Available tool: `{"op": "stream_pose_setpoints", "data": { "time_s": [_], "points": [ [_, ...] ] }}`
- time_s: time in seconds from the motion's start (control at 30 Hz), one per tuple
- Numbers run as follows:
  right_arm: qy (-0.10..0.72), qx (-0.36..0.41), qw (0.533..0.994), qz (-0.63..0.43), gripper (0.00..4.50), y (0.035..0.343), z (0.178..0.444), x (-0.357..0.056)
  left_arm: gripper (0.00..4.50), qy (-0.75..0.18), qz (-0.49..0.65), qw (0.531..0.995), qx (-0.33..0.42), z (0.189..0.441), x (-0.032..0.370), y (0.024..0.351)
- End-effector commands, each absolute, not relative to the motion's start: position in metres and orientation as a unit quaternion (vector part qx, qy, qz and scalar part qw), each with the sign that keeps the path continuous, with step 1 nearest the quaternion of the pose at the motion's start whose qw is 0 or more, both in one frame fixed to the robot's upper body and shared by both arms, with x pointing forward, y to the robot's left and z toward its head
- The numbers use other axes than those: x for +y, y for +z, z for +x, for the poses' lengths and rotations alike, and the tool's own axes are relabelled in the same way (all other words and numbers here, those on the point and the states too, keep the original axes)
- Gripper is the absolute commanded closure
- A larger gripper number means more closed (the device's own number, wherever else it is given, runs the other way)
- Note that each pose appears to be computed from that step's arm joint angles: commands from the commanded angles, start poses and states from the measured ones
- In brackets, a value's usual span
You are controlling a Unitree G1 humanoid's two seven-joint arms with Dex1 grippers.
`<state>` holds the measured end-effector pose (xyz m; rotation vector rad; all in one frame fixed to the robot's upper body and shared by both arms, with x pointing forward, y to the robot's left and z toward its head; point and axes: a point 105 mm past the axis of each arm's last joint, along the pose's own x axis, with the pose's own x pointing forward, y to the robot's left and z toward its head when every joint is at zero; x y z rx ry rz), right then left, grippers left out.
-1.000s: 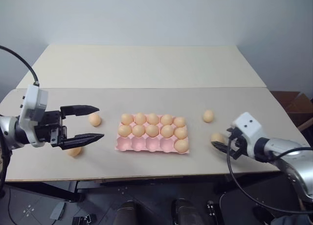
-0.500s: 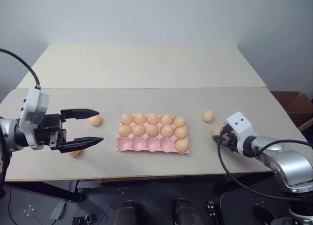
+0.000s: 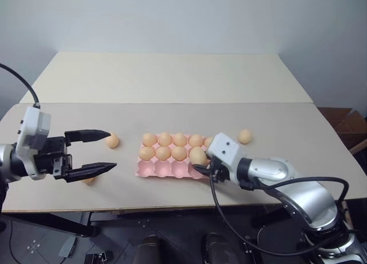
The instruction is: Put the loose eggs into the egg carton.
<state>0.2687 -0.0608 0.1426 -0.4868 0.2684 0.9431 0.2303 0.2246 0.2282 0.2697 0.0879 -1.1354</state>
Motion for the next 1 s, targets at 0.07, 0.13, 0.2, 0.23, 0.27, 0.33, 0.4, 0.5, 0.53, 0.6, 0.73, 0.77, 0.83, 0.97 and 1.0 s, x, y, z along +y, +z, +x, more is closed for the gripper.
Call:
{"op": "stream_pose_setpoints", "data": {
  "time_s": [0.07, 0.13, 0.2, 0.23, 0.27, 0.33, 0.4, 0.5, 0.53, 0.6, 0.73, 0.77, 0.83, 0.97, 1.0],
  "points": [
    [0.438, 0.12, 0.853, -0.257, 1.78, 0.144, 0.273, -0.06, 0.0, -0.533, 0.148, 0.833, 0.025, 0.226, 0.223, 0.237],
    [0.437, 0.113, 0.855, -0.257, 1.09, 0.149, 0.274, -0.062, 0.0, -0.532, 0.149, 0.833, 0.025, 0.226, 0.223, 0.238],
    [0.433, 0.099, 0.86, -0.252, 0.39, 0.161, 0.274, -0.067, 0.0, -0.532, 0.149, 0.833, 0.026, 0.226, 0.223, 0.238],
    [0.431, 0.094, 0.861, -0.253, 0.01, 0.166, 0.274, -0.069, 0.0, -0.532, 0.149, 0.833, 0.027, 0.226, 0.224, 0.238],
    [0.429, 0.088, 0.863, -0.252, 0.01, 0.17, 0.274, -0.072, 0.0, -0.532, 0.148, 0.833, 0.027, 0.226, 0.224, 0.238],
    [0.418, 0.075, 0.871, -0.249, 0.01, 0.182, 0.274, -0.084, 0.0, -0.532, 0.148, 0.833, 0.029, 0.226, 0.225, 0.237],
    [0.404, 0.073, 0.884, -0.224, 0.01, 0.19, 0.278, -0.101, 0.0, -0.532, 0.148, 0.833, 0.029, 0.228, 0.225, 0.236],
    [0.368, 0.075, 0.896, -0.237, 0.01, 0.193, 0.283, -0.133, 0.0, -0.531, 0.147, 0.834, 0.028, 0.23, 0.225, 0.236],
    [0.36, 0.081, 0.901, -0.229, 0.01, 0.193, 0.285, -0.142, 0.0, -0.531, 0.147, 0.834, 0.027, 0.231, 0.225, 0.236],
    [0.349, 0.089, 0.907, -0.219, 0.01, 0.194, 0.285, -0.163, 0.0, -0.529, 0.146, 0.836, 0.024, 0.232, 0.225, 0.236],
    [0.347, 0.104, 0.905, -0.225, 0.01, 0.187, 0.276, -0.198, 0.0, -0.526, 0.146, 0.838, 0.021, 0.234, 0.226, 0.236],
    [0.346, 0.111, 0.903, -0.231, 0.01, 0.183, 0.274, -0.204, 0.0, -0.525, 0.146, 0.838, 0.022, 0.234, 0.227, 0.236],
    [0.341, 0.12, 0.9, -0.245, 0.01, 0.176, 0.272, -0.214, 0.0, -0.521, 0.147, 0.841, 0.023, 0.233, 0.23, 0.236],
    [0.333, 0.113, 0.907, -0.234, 0.01, 0.177, 0.277, -0.217, 0.0, -0.517, 0.146, 0.843, 0.023, 0.232, 0.232, 0.236],
    [0.327, 0.112, 0.909, -0.231, 0.01, 0.177, 0.28, -0.217, 0.0, -0.516, 0.146, 0.844, 0.023, 0.232, 0.232, 0.236]
  ]
}}
